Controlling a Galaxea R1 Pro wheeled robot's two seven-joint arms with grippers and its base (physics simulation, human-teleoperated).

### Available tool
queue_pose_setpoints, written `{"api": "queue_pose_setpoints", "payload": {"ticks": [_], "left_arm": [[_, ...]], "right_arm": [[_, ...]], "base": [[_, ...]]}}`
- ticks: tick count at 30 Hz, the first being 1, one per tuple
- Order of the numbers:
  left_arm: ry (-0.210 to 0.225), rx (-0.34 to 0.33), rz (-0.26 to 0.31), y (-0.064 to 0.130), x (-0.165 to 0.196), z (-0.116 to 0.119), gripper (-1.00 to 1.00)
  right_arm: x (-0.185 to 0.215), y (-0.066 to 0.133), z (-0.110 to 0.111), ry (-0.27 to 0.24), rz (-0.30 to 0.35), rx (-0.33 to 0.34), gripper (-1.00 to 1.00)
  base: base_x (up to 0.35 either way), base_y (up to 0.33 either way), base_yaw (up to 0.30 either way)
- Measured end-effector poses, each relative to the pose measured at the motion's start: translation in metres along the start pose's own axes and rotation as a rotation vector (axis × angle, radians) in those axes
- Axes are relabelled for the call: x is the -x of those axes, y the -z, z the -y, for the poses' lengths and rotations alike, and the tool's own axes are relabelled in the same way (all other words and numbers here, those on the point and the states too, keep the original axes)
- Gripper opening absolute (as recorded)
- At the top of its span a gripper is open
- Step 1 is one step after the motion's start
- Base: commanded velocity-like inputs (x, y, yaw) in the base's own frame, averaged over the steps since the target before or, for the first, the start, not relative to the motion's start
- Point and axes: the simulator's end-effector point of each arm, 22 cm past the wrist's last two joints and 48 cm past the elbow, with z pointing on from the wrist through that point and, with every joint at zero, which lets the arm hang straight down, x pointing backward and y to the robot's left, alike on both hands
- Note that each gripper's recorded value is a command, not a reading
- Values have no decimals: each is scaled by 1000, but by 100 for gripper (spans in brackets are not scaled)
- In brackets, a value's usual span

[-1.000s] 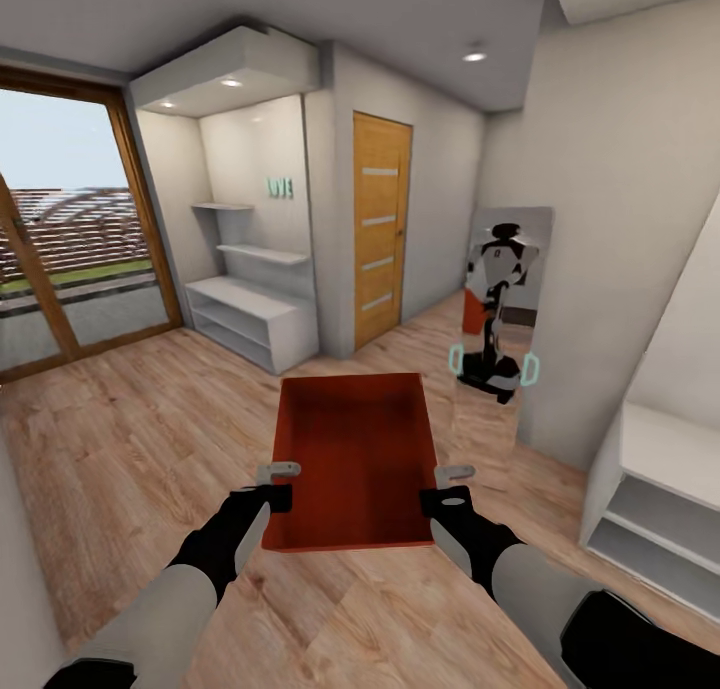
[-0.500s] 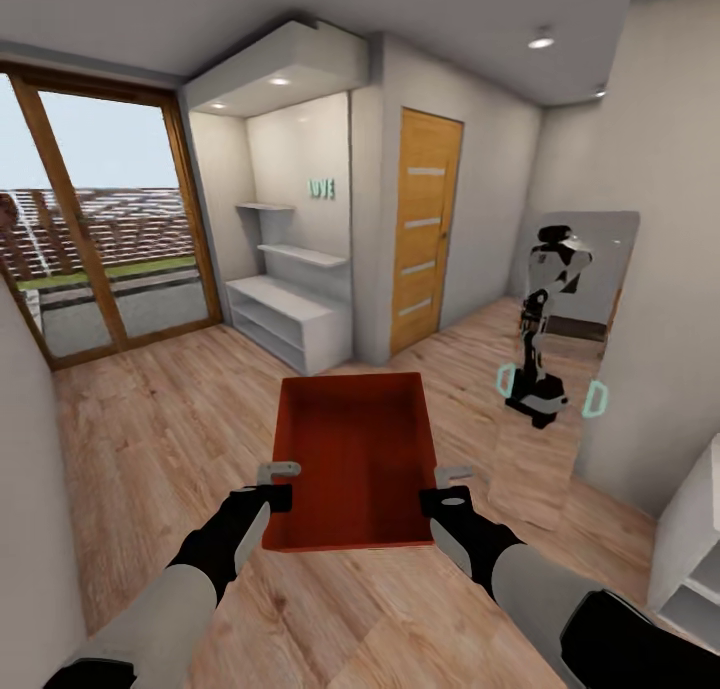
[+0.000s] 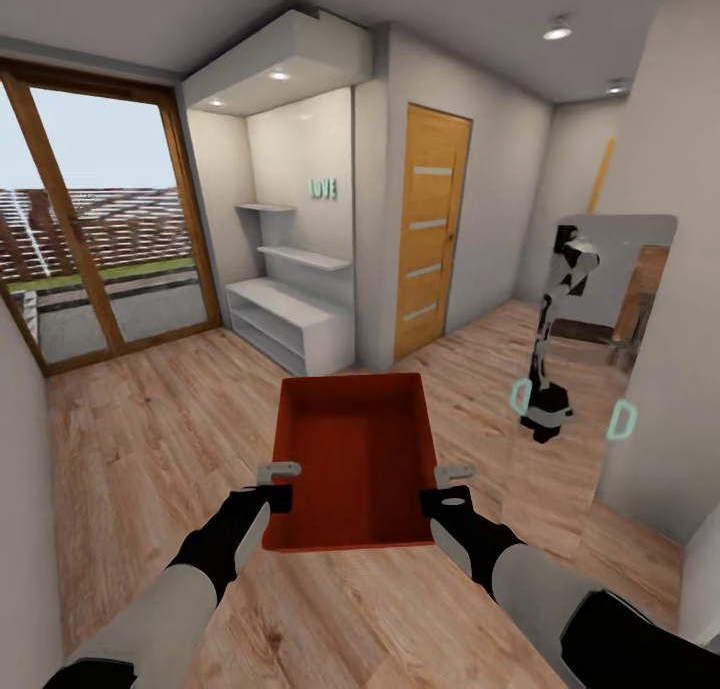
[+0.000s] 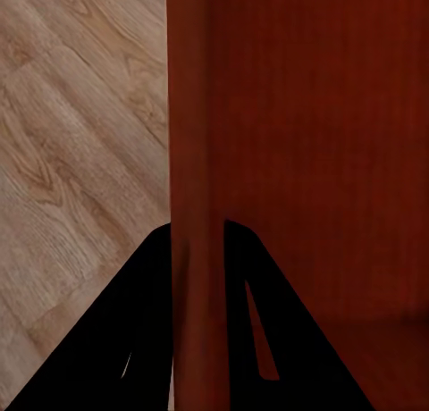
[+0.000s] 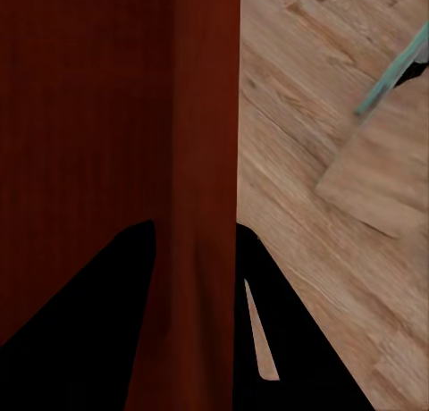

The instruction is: Move the two storage containers from the living room to the garage. In the garage, place one container on the floor and stack the other container on top of it (either order is fine).

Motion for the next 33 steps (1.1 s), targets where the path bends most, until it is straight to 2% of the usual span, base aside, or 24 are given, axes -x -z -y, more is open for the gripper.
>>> {"api": "queue_pose_setpoints", "payload": {"ticks": [33], "left_arm": [[0, 0, 0, 0, 0, 0, -100]], "right_arm": [[0, 0, 0, 0, 0, 0, -100]], "base": [[322, 0, 0]]}}
